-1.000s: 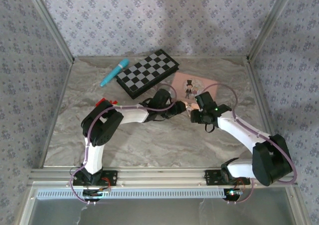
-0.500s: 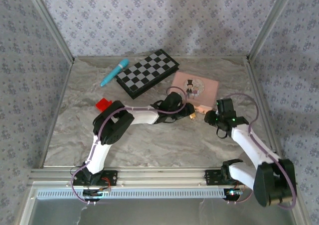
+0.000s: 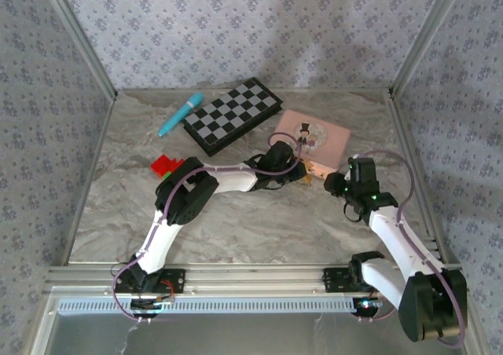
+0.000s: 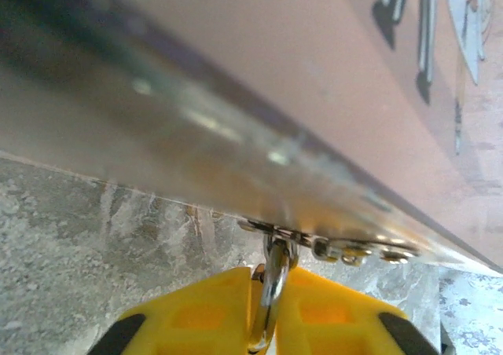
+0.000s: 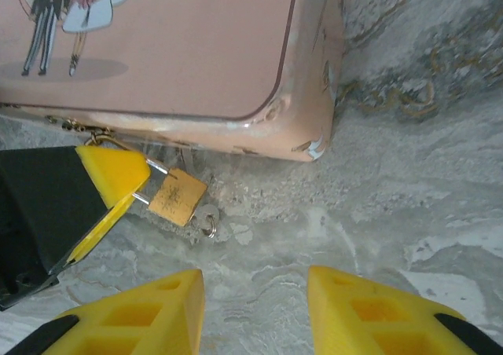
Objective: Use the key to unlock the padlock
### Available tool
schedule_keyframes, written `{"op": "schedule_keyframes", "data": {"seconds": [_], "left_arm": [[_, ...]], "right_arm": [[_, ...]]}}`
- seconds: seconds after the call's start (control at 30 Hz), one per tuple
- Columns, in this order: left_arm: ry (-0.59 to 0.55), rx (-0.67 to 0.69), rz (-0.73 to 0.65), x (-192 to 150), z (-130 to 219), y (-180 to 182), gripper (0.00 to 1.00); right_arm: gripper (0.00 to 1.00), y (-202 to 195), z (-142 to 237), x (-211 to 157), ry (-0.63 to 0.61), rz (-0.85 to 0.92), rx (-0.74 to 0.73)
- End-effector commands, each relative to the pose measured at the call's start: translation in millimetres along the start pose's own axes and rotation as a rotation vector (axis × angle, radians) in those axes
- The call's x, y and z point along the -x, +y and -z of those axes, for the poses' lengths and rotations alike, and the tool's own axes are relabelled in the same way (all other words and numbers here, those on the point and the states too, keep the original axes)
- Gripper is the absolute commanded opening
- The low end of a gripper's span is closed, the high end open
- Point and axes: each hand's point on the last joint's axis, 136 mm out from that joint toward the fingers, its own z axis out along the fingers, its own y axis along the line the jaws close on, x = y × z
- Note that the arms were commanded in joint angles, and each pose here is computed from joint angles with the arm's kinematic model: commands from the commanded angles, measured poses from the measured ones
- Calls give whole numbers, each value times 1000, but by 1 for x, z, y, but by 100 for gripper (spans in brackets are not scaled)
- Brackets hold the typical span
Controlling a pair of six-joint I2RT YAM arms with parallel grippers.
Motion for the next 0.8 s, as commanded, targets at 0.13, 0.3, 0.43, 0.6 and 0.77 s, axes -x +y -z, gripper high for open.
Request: {"op": "schedule_keyframes", "data": {"seconds": [0.13,0.3,0.43,0.6,0.77], "left_arm": [[39,26,12,-3,10,18,1],[74,-105,59,-4,11,0,0],[94,-257,116,-1,15,-23,0],[117,-329,130,-2,23,-38,0],[130,-368,143,-4,27,-42,0]], "right_arm": [[40,21,-12,-10,45,26,68],[39,34,-27,-28,111,-18,138],[39,40,-37,-29,98,-145,245],[42,37,-44,-16,42,-258,360],[44,38,-49,-2,0,-355,477]]}}
